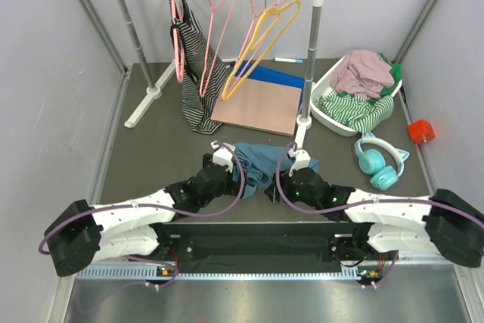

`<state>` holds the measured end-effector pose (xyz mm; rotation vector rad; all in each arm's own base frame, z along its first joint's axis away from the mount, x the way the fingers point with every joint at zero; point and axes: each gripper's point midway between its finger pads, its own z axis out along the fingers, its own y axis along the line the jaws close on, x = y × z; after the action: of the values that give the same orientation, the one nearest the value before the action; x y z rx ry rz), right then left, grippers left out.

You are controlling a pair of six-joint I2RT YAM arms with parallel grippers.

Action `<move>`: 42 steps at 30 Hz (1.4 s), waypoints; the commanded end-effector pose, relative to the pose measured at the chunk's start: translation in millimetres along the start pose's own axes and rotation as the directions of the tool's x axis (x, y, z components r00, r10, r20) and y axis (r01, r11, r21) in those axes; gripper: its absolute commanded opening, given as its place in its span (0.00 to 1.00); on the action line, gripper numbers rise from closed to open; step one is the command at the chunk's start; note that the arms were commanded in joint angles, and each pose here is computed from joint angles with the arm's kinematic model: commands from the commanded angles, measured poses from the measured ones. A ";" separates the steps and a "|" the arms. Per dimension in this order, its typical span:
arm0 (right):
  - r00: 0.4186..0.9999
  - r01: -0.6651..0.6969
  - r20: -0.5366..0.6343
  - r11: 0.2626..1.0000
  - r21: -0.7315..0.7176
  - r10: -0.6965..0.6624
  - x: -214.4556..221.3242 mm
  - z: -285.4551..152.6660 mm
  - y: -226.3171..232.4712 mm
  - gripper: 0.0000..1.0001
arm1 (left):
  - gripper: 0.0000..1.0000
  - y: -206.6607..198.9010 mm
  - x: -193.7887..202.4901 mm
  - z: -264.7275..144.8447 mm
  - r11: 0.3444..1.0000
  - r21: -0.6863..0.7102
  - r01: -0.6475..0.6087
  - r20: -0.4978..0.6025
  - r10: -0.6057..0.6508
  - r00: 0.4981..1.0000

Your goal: Place the tank top on the hanger

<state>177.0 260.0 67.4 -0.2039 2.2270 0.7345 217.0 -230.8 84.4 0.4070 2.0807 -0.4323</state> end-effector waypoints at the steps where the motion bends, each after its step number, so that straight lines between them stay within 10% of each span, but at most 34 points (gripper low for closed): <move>1: 1.000 0.026 -0.010 0.994 -0.109 -0.027 -2.1 16.2 36.1 0.68 | 0.99 9.9 -0.6 -9.5 0.982 -0.054 0.179 0.041 -0.177 0.983; 18: 1.000 0.028 0.013 1.000 0.002 -0.028 -13.5 46.6 34.2 0.66 | 0.99 4.7 9.5 -29.3 0.903 0.108 0.416 0.130 -0.427 0.895; 33: 0.996 0.000 0.092 0.989 0.150 -0.014 -34.1 35.6 8.7 0.26 | 0.90 -46.7 20.0 12.7 0.887 0.236 0.397 -0.008 -0.407 0.913; 40: 0.994 -0.004 0.108 0.986 0.164 -0.014 -34.6 29.9 1.5 0.13 | 0.56 -64.8 29.7 26.3 0.870 0.278 0.407 -0.077 -0.403 0.912; 42: 0.994 -0.001 0.111 0.987 0.164 -0.018 -35.7 28.9 1.6 0.04 | 0.26 -62.7 31.9 28.2 0.870 0.268 0.414 -0.076 -0.409 0.909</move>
<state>215.5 275.2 64.4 -0.1164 2.2160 0.5300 189.5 -280.0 35.1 0.1245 2.1952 -0.8911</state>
